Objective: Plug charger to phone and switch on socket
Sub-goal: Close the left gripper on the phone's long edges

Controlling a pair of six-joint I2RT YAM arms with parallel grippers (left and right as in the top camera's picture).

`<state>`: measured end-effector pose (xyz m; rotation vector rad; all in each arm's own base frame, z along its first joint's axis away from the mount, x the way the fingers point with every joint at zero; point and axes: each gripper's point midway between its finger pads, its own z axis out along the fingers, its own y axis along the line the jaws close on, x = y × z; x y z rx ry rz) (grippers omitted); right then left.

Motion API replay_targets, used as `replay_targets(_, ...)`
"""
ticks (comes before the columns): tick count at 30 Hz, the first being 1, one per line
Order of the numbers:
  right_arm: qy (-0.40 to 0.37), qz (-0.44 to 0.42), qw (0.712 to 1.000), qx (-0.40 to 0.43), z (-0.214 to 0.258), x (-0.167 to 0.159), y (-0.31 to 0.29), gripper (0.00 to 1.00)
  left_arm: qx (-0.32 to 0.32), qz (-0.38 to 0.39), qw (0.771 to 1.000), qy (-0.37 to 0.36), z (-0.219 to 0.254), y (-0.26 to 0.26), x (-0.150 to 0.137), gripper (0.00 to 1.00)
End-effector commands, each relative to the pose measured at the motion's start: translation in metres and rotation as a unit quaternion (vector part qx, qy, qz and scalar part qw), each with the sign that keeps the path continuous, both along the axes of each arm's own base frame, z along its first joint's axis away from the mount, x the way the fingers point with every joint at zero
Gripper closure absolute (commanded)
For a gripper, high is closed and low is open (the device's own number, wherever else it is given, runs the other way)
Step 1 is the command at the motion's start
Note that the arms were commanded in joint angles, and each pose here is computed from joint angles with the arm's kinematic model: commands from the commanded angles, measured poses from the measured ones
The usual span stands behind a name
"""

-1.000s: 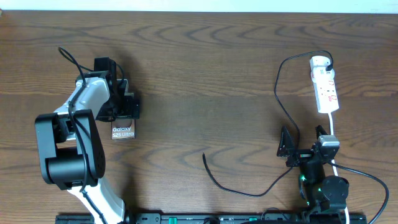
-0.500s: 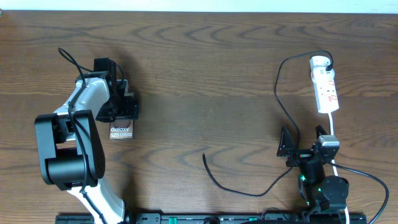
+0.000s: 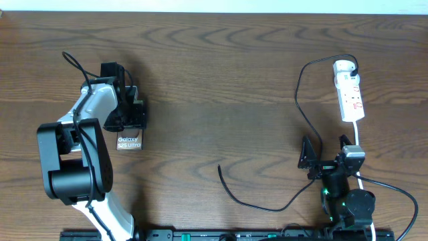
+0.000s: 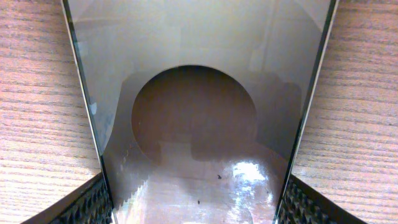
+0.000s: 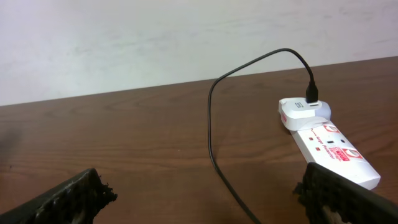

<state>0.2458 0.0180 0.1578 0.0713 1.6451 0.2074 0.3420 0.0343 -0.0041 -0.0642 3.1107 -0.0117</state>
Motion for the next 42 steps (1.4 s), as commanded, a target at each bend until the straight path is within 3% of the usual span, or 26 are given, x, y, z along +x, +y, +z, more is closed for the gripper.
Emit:
replay_targets(1, -0.001, -0.006, 1.0, -0.002, 0.0, 0.0, -0.003, 0.01, -0.018, 0.005, 0.999, 0.038, -0.018, -0.007, -0.021, 0.34)
replay_targets(12, -0.001, -0.006, 1.0, -0.002, 0.0, 0.0, -0.003, 0.01, -0.018, 0.005, 0.999, 0.038, -0.018, -0.007, -0.021, 0.37)
replay_targets(18, -0.001, -0.006, 1.0, -0.002, 0.0, 0.0, -0.003, 0.01, -0.018, 0.005, 0.999, 0.034, -0.018, -0.006, -0.019, 0.44)
replay_targets(20, -0.001, -0.006, 1.0, -0.002, 0.0, 0.0, -0.003, 0.01, -0.018, 0.005, 0.999, 0.033, -0.018, -0.006, -0.018, 0.5)
replay_targets(28, -0.001, -0.007, 1.0, -0.002, 0.0, 0.0, -0.003, 0.01, -0.017, 0.005, 0.999, 0.031, -0.018, -0.006, -0.017, 0.93)
replay_targets(35, -0.001, -0.006, 1.0, -0.002, 0.0, 0.0, -0.003, 0.01, -0.016, -0.001, 1.0, 0.022, -0.014, -0.005, -0.01, 0.93)
replay_targets(42, -0.001, -0.007, 1.0, -0.002, 0.0, 0.0, -0.003, 0.01, -0.011, -0.002, 0.999, -0.038, 0.025, -0.002, 0.024, 0.93)
